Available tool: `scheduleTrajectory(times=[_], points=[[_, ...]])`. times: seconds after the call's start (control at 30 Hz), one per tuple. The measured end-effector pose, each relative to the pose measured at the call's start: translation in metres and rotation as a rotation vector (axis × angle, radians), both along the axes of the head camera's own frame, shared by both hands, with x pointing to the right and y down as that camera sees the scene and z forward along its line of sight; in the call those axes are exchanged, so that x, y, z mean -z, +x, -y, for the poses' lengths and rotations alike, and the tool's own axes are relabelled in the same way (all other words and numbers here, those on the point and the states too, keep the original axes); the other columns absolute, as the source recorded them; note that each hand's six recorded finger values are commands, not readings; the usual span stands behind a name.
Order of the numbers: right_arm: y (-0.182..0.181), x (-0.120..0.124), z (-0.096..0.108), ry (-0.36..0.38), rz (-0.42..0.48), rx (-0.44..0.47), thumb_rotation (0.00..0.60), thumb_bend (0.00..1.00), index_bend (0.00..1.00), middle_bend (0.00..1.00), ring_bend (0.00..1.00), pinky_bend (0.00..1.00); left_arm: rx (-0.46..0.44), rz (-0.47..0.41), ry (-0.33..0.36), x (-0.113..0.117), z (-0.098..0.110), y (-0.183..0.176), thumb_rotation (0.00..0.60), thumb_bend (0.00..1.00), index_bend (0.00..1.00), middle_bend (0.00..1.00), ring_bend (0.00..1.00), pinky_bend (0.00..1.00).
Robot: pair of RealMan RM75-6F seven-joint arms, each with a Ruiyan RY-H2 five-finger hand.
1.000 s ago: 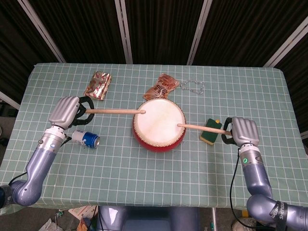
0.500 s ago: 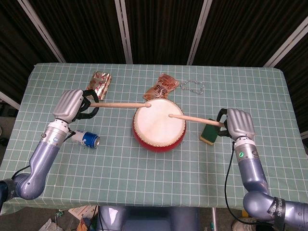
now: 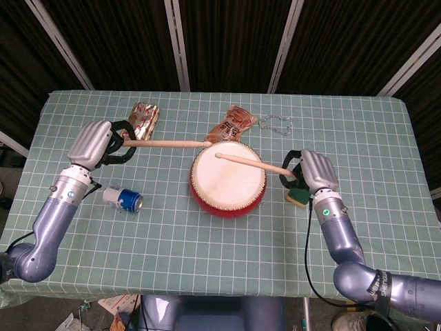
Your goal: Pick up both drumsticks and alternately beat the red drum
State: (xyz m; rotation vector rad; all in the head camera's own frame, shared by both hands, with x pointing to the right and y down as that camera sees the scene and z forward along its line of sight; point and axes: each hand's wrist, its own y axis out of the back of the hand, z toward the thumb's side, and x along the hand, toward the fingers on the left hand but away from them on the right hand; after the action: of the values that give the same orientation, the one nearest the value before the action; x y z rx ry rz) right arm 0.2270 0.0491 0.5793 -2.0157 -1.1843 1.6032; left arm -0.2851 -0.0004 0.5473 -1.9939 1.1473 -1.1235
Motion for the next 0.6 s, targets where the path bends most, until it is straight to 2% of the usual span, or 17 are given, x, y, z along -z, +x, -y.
scheduleTrajectory(times=[0.07,0.17,0.3,0.37,0.47,0.6], points=[[-0.002,-0.016,-0.005,-0.019,-0.058,0.027,0.6,0.61,0.99,1.0,1.0,1.0,0.004,0.007,-0.007,-0.003,-0.001,-0.005,0.6,0.53,0.79,1.0,1.0,1.0],[0.001,-0.039,-0.01,-0.022,-0.205,0.095,0.6,0.61,0.99,1.0,1.0,1.0,0.008,0.022,-0.023,-0.009,-0.003,-0.012,0.6,0.53,0.79,1.0,1.0,1.0],[0.011,-0.057,-0.012,0.06,-0.486,0.216,0.6,0.61,0.99,1.0,1.0,1.0,0.007,0.048,-0.039,-0.017,-0.005,-0.019,0.6,0.53,0.79,1.0,1.0,1.0],[0.014,-0.055,-0.01,0.108,-0.564,0.224,0.6,0.61,0.99,1.0,1.0,1.0,0.008,0.048,-0.04,-0.018,-0.005,-0.019,0.6,0.53,0.79,1.0,1.0,1.0],[0.018,-0.045,-0.004,0.154,-0.576,0.18,0.6,0.61,0.99,1.0,1.0,1.0,0.003,0.044,-0.031,-0.015,-0.006,-0.014,0.6,0.53,0.79,1.0,1.0,1.0],[0.029,-0.017,0.006,0.22,-0.464,0.076,0.6,0.61,0.99,1.0,1.0,1.0,-0.006,0.048,-0.017,-0.01,-0.007,-0.007,0.6,0.53,0.79,1.0,1.0,1.0]])
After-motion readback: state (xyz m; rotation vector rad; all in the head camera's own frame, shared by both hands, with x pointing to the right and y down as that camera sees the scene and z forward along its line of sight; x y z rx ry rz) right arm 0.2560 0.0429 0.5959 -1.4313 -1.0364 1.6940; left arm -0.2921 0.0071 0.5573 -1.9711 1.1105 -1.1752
